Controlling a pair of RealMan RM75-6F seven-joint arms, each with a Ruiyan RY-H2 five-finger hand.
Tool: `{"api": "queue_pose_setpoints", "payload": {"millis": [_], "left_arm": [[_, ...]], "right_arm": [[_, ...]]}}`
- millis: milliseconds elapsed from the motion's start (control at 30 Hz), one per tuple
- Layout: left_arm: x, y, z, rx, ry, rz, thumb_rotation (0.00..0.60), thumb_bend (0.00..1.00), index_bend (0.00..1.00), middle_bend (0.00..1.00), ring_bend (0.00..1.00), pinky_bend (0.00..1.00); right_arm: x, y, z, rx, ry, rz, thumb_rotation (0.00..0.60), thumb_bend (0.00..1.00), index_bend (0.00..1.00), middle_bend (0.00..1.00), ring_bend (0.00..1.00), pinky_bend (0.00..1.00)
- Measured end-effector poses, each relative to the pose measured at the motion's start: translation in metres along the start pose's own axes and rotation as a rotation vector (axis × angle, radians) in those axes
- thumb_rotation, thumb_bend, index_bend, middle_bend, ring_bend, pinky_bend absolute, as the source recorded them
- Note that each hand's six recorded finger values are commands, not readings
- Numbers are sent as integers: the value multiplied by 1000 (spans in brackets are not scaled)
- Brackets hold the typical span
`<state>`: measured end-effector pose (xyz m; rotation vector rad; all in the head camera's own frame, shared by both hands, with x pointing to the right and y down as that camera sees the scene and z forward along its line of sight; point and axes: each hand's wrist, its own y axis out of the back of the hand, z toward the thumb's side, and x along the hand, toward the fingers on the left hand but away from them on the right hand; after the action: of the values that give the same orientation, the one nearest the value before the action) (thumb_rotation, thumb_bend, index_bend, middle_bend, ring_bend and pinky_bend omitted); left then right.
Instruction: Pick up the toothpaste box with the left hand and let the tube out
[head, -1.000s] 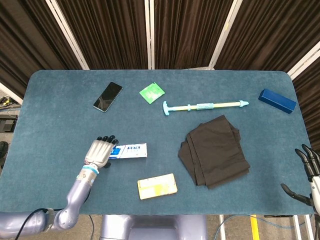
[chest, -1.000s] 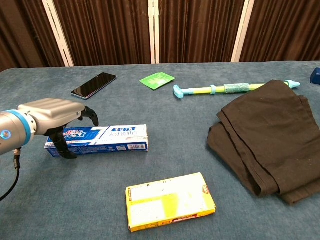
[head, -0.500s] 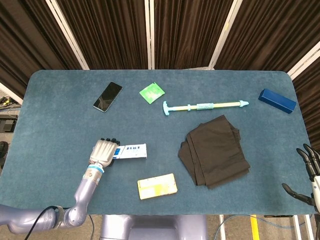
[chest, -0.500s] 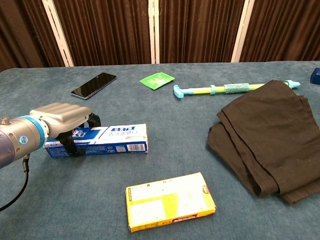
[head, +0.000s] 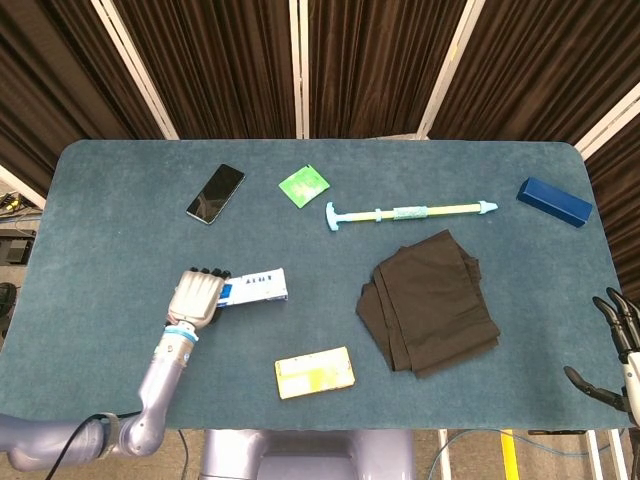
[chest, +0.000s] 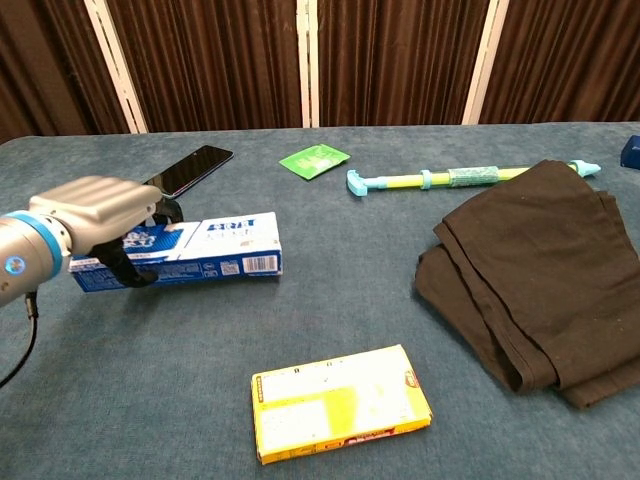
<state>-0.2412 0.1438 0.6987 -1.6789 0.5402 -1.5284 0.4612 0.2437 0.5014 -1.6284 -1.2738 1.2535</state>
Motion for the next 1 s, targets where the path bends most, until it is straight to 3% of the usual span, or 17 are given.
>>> {"api": "queue_pose_setpoints", "payload": {"millis": [333, 667, 1000], "left_arm": [[-9, 32, -43, 118, -12, 68, 600, 480, 536, 377, 389, 383], [-20, 75, -85, 328, -38, 145, 600, 480, 523, 351, 387, 369], [-31, 112, -109, 547, -112, 232, 600, 480, 522, 344, 380, 366]], "right_arm": [[0, -3, 2, 12, 4, 3, 600, 62, 89, 0, 0, 0], [1, -3, 4, 16, 5, 1, 600, 62, 89, 0, 0, 0], [1, -3, 5, 20, 8, 1, 600, 62, 89, 0, 0, 0]]}}
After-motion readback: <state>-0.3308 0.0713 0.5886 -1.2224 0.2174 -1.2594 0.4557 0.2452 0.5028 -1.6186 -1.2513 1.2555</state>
